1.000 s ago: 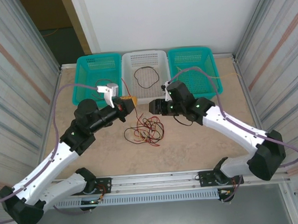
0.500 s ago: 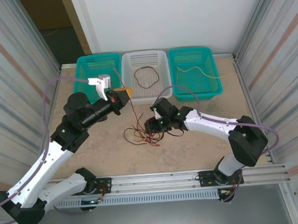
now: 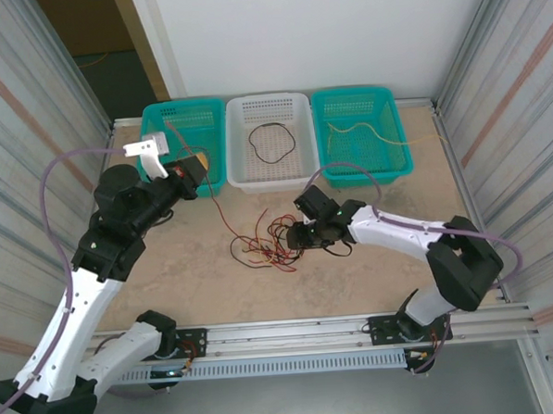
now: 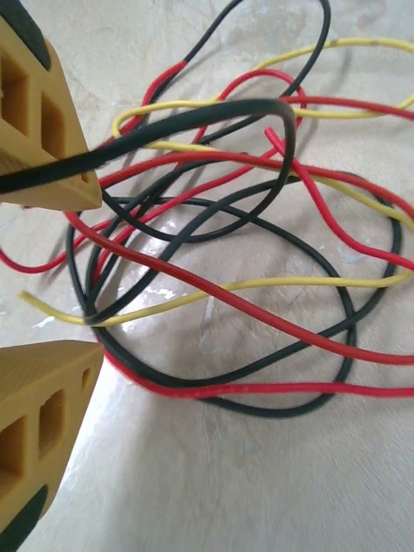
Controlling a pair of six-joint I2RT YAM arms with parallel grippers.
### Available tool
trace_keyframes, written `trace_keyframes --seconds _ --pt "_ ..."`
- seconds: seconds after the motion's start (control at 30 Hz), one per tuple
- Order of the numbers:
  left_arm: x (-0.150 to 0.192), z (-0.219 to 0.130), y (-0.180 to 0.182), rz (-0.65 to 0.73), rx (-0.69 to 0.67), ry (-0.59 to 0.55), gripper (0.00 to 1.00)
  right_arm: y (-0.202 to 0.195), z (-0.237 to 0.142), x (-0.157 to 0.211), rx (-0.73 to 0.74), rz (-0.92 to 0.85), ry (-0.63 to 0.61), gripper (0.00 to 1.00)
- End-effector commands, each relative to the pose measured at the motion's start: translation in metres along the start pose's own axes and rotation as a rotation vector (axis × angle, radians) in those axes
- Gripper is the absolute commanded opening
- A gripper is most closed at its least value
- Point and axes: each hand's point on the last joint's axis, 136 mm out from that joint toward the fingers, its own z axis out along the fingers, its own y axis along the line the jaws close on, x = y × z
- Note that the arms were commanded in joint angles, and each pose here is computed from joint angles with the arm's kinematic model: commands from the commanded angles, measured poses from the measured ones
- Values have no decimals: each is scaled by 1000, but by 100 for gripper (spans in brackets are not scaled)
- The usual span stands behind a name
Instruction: Untangle the cables
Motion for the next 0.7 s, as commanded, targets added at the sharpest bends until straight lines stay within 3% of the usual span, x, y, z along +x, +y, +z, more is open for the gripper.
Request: trace_keyframes --seconds 0.0,0.13,0.27,0.47,0.67 --pt "1 -3 -4 -44 12 32 0 22 -52 -29 17 -123 -173 51" --pt "5 5 -9 -75 50 58 0 75 -91 -33 -133 -276 -298 62" --pt "3 7 -13 -85 65 62 0 133 -101 -15 -329 -434 -291 65" --pt "1 6 -17 -101 75 64 0 171 -74 1 -360 -547 -222 63" --pt "0 4 -22 -123 95 68 0 184 -48 -11 -326 -570 -234 62"
